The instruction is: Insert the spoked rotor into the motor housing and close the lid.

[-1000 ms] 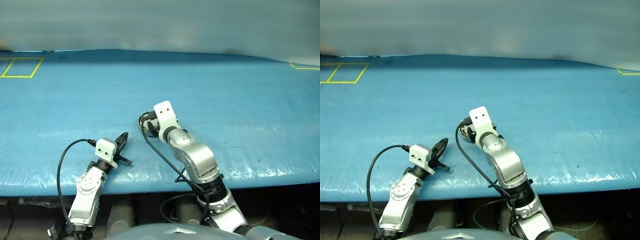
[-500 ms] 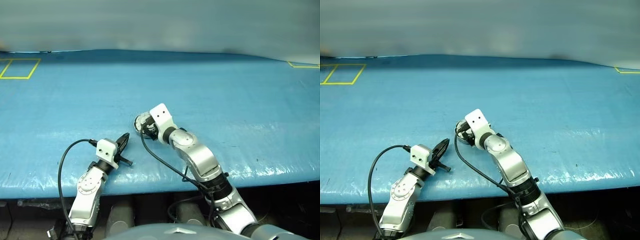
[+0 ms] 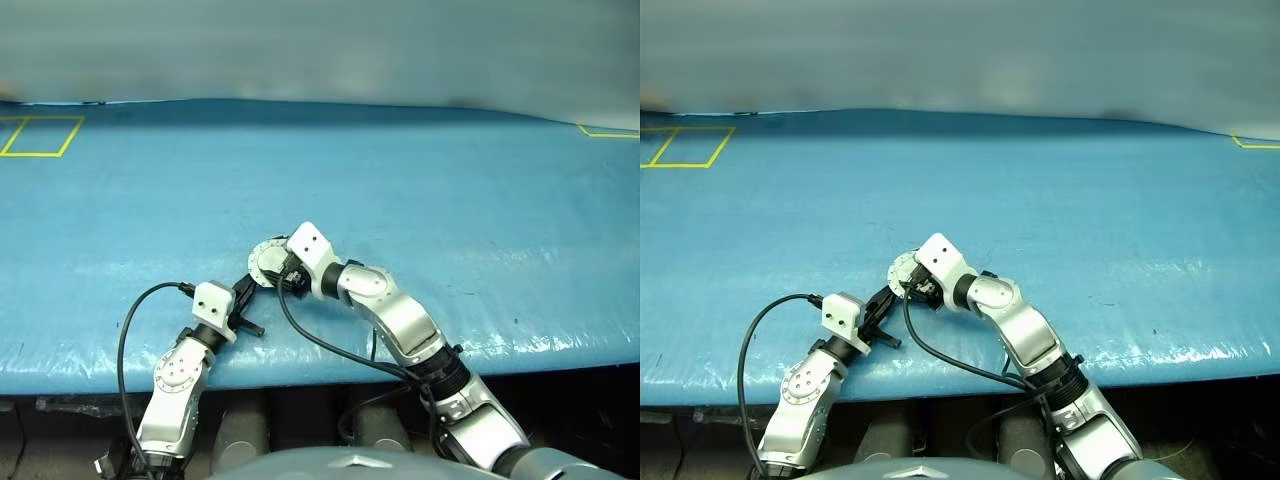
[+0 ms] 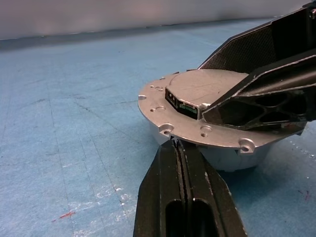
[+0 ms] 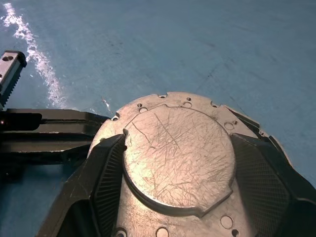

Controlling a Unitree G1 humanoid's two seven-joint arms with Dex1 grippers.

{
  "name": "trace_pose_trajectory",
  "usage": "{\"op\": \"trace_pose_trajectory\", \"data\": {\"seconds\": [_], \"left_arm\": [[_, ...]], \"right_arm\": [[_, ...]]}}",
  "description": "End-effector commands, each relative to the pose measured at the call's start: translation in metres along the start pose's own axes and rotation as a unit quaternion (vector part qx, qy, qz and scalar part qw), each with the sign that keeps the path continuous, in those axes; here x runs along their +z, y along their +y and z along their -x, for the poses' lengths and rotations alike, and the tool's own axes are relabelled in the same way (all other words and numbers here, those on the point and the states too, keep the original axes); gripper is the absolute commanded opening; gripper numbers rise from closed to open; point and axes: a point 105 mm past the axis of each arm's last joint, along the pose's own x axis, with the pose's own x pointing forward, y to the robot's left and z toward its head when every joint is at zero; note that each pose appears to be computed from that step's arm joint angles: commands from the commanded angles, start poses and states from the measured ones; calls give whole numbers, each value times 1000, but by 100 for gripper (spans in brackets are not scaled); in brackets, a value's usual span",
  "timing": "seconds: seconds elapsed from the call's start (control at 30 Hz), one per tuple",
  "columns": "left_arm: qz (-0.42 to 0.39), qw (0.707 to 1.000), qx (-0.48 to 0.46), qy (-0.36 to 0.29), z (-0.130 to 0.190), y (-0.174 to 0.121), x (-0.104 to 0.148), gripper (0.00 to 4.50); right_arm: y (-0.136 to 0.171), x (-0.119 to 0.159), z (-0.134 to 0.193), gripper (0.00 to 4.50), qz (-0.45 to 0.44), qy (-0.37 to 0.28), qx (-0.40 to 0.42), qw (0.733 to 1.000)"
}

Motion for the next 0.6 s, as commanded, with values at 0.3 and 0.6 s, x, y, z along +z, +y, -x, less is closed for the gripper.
{"op": "trace_pose_trajectory", "data": {"seconds": [0.3,0.6], "left_arm": [[-2,1000,-14,-21,-5,-5,9,0],[-4,1000,-13,-24,-3,-4,11,0]], "right_arm": [[-12,16,-2,301,31,5,15,999],[-16,10,-1,301,-8,23,43,999]]}}
